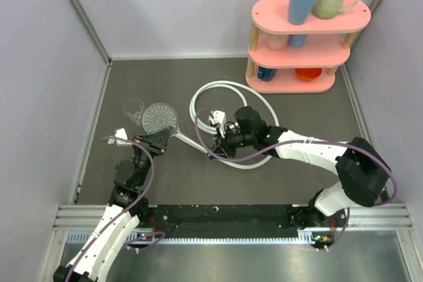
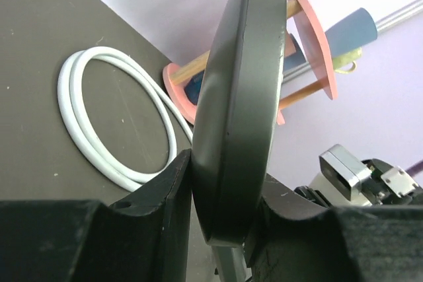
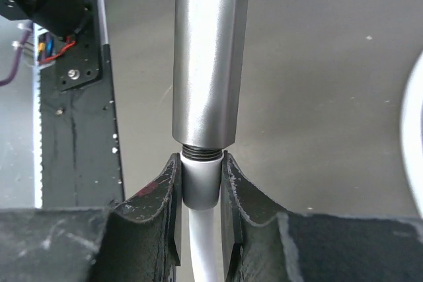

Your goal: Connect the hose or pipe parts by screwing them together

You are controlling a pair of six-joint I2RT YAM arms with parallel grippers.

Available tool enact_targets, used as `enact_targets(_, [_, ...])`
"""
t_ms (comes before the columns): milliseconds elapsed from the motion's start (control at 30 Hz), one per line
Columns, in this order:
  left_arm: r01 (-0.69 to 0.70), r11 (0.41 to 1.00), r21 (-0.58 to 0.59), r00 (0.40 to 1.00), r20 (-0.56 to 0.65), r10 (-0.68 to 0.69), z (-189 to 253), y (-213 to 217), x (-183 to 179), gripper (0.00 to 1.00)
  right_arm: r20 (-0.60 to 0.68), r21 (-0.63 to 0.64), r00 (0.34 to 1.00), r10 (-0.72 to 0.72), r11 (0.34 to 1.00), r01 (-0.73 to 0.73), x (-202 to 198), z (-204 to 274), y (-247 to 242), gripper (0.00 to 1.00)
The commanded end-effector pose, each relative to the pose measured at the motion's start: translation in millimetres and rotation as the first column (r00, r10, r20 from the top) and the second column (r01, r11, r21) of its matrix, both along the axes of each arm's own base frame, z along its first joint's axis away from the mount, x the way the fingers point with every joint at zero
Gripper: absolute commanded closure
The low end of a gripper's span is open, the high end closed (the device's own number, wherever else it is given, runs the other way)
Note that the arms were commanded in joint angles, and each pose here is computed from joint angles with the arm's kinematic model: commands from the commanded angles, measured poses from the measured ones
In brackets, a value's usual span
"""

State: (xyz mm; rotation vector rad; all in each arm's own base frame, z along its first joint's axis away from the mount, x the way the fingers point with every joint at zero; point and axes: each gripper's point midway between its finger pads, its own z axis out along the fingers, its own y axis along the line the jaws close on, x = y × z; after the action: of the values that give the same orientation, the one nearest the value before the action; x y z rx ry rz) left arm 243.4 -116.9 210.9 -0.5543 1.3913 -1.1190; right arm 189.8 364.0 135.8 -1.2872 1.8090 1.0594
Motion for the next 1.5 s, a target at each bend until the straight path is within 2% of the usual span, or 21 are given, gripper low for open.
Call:
enact_targets(0, [0.255,0.966,0.051,0.959,0.111,-0.26,24,-41,-29,1.0,0.085,0.266,0.989,0.124,0.953,-0.142,-5,77,40,0.98])
enact_targets(67, [0.22,0.974,0.051,0.968,0.108,-0.224,27,-36,-24,1.0,0.091,0.238,0.993,0.078,0.966,-0.098,1,69,35,0.88])
enact_targets(100, [0.175,0.984,0.04,0.978,0.11,-0.178,35,-30,-19,1.0,0.093,0.215,0.995,0.034,0.975,-0.054,7,65,31,0.75])
enact_targets(133, [0.154,0.986,0.056,0.988,0.01,-0.155,17,-27,-13,1.0,0.1,0.209,0.995,0.012,0.977,-0.033,9,64,27,0.63])
enact_targets(167, [0.125,0.99,0.063,0.992,-0.033,-0.123,13,-23,-9,1.0,0.111,0.209,0.994,-0.014,0.978,-0.009,8,66,21,0.54])
enact_targets(200, [0.073,0.995,0.063,0.996,-0.052,-0.07,22,-15,-4,1.0,0.13,0.209,0.989,-0.067,0.977,0.039,15,67,16,0.38])
enact_targets(267, [0.013,0.997,0.081,0.985,-0.174,0.001,5,-4,2,1.0,0.164,0.195,0.981,-0.107,0.978,0.074,13,61,6,0.29])
enact_targets(300, [-0.01,0.997,0.082,0.984,-0.174,0.024,13,-1,4,1.0,0.215,0.205,0.963,-0.161,0.972,0.117,18,70,0,0.23])
enact_targets(400, [-0.084,0.992,0.092,0.955,-0.275,0.107,9,13,6,1.0,0.362,0.152,0.914,-0.185,0.979,0.138,16,69,-7,0.11])
enact_targets(467, [-0.135,0.986,0.1,0.913,-0.373,0.163,-2,23,4,1.0,0.429,0.112,0.882,-0.196,0.98,0.163,15,64,-11,0.1])
enact_targets(533, [-0.177,0.981,0.08,0.888,-0.416,0.195,10,30,1,1.0,0.533,0.087,0.814,-0.23,0.972,0.218,17,67,-15,0.09])
enact_targets(700, [-0.249,0.957,0.152,0.784,-0.548,0.291,17,48,-7,1.0,0.693,0.063,0.68,-0.237,0.961,0.271,11,74,-12,0.14])
enact_targets(867, [-0.261,0.96,0.102,0.781,-0.563,0.271,31,46,-10,1.0,0.781,0.014,0.589,-0.205,0.95,0.312,9,69,1,0.16])
enact_targets(1067, [-0.257,0.964,0.064,0.767,-0.594,0.244,28,42,-12,1.0,0.835,0.038,0.504,-0.221,0.937,0.347,7,78,17,0.3])
enact_targets(1133, [-0.247,0.968,0.044,0.765,-0.605,0.223,27,38,-14,1.0,0.837,0.037,0.5,-0.221,0.935,0.353,8,74,23,0.34])
enact_targets(1200, [-0.238,0.971,0.033,0.765,-0.609,0.208,26,35,-14,1.0,0.841,0.038,0.493,-0.223,0.933,0.358,9,70,26,0.47])
enact_targets(1233, [-0.224,0.974,0.027,0.768,-0.61,0.194,27,33,-15,1.0,0.838,0.051,0.493,-0.235,0.932,0.359,10,73,27,0.6])
enact_targets(1267, [-0.218,0.976,0.019,0.776,-0.603,0.185,29,32,-15,1.0,0.835,0.054,0.497,-0.238,0.933,0.355,10,72,29,0.86])
enact_targets(1333, [-0.193,0.981,0.019,0.794,-0.585,0.167,29,29,-15,1.0,0.816,0.075,0.517,-0.258,0.934,0.348,8,73,31,1.0])
enact_targets(1433, [-0.109,0.994,0.004,0.882,-0.461,0.099,41,18,-16,1.0,0.734,0.123,0.616,-0.287,0.948,0.295,5,78,34,1.0])
enact_targets(1467, [-0.048,0.999,0.006,0.886,-0.461,0.046,23,9,-19,1.0,0.692,0.13,0.683,-0.232,0.971,0.198,-7,78,41,1.0])
